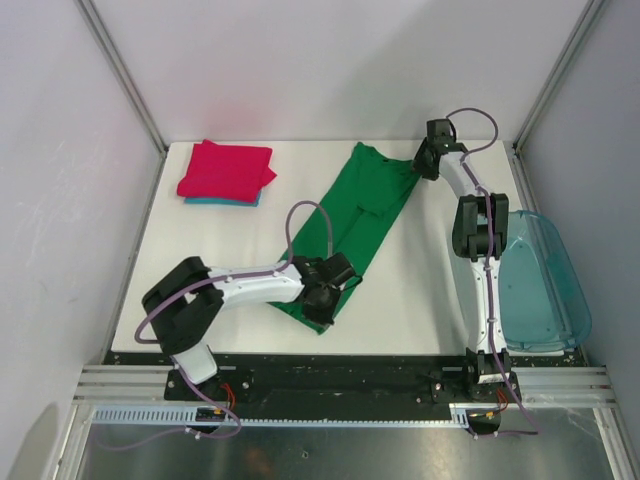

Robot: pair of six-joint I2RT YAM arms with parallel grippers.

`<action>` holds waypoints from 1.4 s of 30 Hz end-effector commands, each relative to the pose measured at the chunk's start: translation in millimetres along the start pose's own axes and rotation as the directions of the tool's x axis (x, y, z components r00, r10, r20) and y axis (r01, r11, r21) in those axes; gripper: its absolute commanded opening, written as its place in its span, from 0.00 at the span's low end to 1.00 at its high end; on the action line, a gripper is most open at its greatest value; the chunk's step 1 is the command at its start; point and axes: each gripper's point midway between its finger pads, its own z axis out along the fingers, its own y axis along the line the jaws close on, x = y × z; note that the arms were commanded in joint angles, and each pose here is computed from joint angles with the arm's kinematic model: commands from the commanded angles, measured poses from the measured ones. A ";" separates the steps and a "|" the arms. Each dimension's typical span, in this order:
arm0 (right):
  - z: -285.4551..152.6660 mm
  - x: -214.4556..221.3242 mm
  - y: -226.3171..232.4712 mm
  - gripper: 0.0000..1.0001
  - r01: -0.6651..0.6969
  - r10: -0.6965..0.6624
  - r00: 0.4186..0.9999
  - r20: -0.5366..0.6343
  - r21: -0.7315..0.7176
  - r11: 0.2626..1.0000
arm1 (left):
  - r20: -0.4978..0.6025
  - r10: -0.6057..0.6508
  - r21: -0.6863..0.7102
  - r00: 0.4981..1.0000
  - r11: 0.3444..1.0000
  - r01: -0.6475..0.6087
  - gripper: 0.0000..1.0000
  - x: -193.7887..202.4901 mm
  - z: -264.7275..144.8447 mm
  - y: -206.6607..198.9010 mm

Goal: Fold and stack the t-shirts
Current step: Rotate the tshirt 90 degrees

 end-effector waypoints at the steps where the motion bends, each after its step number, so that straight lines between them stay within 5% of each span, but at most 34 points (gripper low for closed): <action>1: 2.7 -18.5 0.0 0.47 0.021 -0.021 0.999 0.047 -0.006 1.000 | -0.008 -0.010 0.083 1.000 0.996 0.010 0.00 -8.8 -2.3 -41.6; 5: -9.9 -32.7 -1.7 0.58 0.018 -0.019 0.997 0.074 0.010 1.000 | -0.007 -0.017 0.106 1.000 0.994 0.017 0.05 -14.1 -2.3 -57.5; 11: -52.8 -48.4 1.1 0.74 -0.002 -0.001 0.997 0.078 0.030 1.000 | 0.065 -0.013 0.157 0.998 0.988 0.002 0.43 -26.9 -28.1 -65.2; 16: -114.1 -17.2 9.4 0.75 -0.042 0.043 0.999 -0.007 0.043 0.998 | 0.178 -0.059 0.223 0.982 0.975 0.019 0.55 -38.2 -72.4 -54.0; 24: -223.6 138.0 12.5 0.58 -0.173 0.160 0.960 -0.229 -0.039 0.984 | 0.311 -0.240 0.243 0.920 0.956 0.167 0.42 -43.1 -108.0 7.0; 31: -309.0 259.4 17.4 0.42 -0.183 0.152 0.948 -0.281 -0.089 0.979 | 0.330 -0.303 0.119 0.894 0.953 0.279 0.15 -41.2 -81.4 55.4; 42: -344.5 358.0 30.3 0.38 -0.081 0.034 0.950 -0.310 -0.140 0.987 | 0.324 -0.358 0.038 0.876 0.930 0.366 0.04 -34.3 -30.3 83.7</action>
